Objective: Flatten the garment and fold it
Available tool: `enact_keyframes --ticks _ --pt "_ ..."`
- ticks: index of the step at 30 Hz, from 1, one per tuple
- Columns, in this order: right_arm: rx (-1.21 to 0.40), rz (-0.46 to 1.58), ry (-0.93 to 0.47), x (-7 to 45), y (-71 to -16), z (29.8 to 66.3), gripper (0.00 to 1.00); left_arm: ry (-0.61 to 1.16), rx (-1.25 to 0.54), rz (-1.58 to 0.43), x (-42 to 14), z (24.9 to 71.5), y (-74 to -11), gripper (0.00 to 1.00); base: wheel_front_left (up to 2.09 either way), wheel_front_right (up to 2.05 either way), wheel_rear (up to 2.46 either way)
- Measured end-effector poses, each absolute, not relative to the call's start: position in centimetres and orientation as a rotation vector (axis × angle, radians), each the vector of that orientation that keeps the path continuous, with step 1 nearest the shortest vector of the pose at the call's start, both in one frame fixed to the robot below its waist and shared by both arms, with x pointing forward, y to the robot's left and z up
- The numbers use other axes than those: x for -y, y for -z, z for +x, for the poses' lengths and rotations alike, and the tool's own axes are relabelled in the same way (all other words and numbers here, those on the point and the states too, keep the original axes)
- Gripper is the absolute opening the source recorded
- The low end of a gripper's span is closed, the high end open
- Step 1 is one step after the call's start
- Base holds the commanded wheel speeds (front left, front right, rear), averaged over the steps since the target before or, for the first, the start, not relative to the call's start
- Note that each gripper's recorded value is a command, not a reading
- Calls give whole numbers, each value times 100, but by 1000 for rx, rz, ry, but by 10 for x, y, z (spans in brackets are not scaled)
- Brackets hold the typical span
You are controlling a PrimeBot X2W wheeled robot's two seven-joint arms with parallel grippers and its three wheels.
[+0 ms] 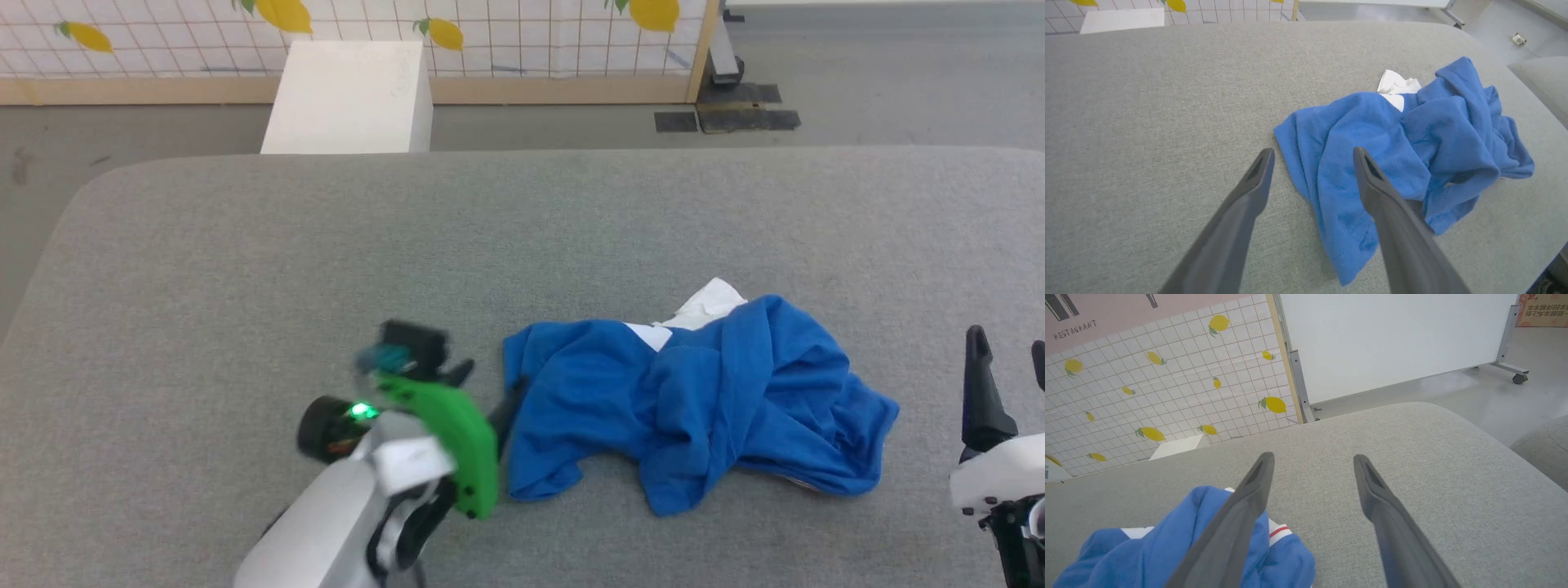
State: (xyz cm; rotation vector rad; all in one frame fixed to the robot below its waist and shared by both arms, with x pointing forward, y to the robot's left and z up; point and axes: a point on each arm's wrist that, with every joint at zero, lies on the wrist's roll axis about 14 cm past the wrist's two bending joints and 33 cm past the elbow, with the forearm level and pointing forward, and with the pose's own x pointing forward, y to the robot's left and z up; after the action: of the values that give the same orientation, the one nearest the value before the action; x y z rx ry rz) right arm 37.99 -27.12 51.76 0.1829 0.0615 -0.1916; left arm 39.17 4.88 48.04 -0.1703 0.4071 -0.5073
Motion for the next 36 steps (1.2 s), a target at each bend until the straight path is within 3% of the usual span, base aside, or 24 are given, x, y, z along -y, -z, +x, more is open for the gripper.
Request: enact_keyframes --ticks 5,16,17,19,20,28,36 --pt "-85 185 199 273 -509 381 100 600 -718 11 -28 385 -442 100 0 0 0" --pt "-127 184 252 288 -491 380 100 706 -1083 261 -19 363 -386 100 0 0 0" --pt "-131 185 256 289 -489 380 100 711 -1090 258 -18 364 -385 67 0 0 0" --pt "-137 185 265 292 -486 380 100 719 -1103 250 -16 364 -381 13 0 0 0" --pt "-139 184 269 293 -485 380 100 723 -1106 233 -14 365 -381 0 0 0 0" --pt "-142 190 256 288 -482 383 100 627 -966 -35 -17 390 -407 0 0 0 0" --pt "-121 193 177 263 -492 396 100 310 -654 -292 -101 437 -474 0 0 0 0"
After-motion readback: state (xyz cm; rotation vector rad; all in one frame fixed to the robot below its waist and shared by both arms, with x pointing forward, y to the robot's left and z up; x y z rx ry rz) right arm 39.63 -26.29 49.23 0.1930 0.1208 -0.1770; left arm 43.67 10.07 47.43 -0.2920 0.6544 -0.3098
